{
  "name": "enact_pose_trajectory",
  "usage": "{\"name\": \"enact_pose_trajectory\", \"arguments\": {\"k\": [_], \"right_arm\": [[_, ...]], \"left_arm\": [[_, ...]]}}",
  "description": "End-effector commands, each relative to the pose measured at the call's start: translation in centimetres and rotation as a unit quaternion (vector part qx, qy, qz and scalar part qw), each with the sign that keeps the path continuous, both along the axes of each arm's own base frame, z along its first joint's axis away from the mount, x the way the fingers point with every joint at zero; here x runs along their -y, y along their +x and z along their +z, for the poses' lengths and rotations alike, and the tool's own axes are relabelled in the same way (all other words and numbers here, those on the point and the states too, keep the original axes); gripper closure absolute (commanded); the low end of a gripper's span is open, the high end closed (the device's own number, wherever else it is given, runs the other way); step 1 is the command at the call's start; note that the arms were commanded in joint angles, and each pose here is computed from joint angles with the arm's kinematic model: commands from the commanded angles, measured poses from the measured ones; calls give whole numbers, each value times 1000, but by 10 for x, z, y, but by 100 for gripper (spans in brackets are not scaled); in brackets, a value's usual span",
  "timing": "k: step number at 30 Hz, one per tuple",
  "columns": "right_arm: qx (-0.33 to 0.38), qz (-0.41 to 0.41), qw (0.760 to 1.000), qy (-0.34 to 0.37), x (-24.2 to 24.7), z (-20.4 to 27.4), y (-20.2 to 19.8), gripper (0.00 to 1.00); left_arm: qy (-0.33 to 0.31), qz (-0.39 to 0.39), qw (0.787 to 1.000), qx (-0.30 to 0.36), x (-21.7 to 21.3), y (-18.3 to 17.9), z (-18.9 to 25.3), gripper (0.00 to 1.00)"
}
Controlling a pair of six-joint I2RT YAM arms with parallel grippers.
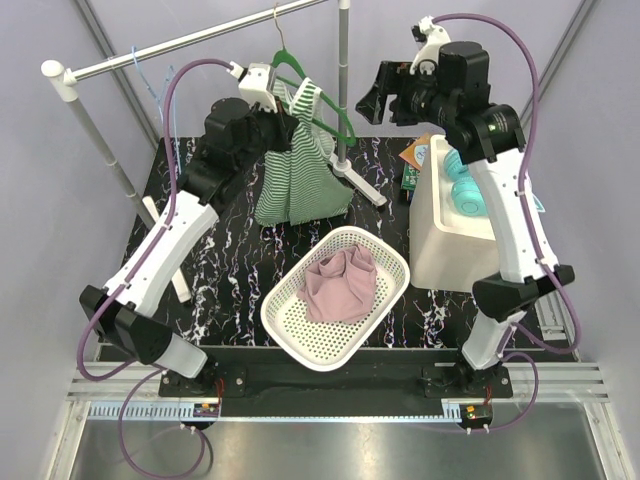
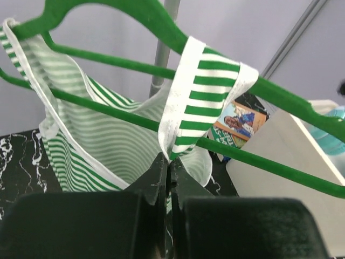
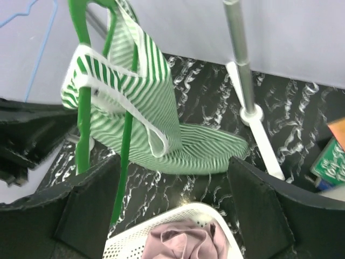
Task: Remove the tank top from the hanger
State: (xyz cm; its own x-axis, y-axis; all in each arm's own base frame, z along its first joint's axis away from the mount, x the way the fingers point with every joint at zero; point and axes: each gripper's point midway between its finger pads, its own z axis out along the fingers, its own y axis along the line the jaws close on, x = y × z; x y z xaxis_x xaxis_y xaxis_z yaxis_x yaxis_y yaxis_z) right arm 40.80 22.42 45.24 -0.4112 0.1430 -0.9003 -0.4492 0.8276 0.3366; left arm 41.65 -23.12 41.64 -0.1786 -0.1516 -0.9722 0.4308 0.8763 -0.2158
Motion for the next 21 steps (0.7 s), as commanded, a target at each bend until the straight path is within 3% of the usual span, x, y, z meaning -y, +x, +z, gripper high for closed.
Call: {"name": "enact_pose_trajectory", "arguments": {"k": [1, 13, 21], "right_arm": [[54, 92, 994, 31, -25, 37, -8, 12], [16, 140, 986, 93, -74, 40, -16, 19], [-6, 161, 984, 76, -103, 13, -13, 25]], "left_arm": [[-11, -12, 1000, 14, -4, -16, 12, 100], [-7, -9, 1000, 15, -7, -17, 7, 100], [-13, -10, 1000, 16, -7, -19, 10, 100]]}}
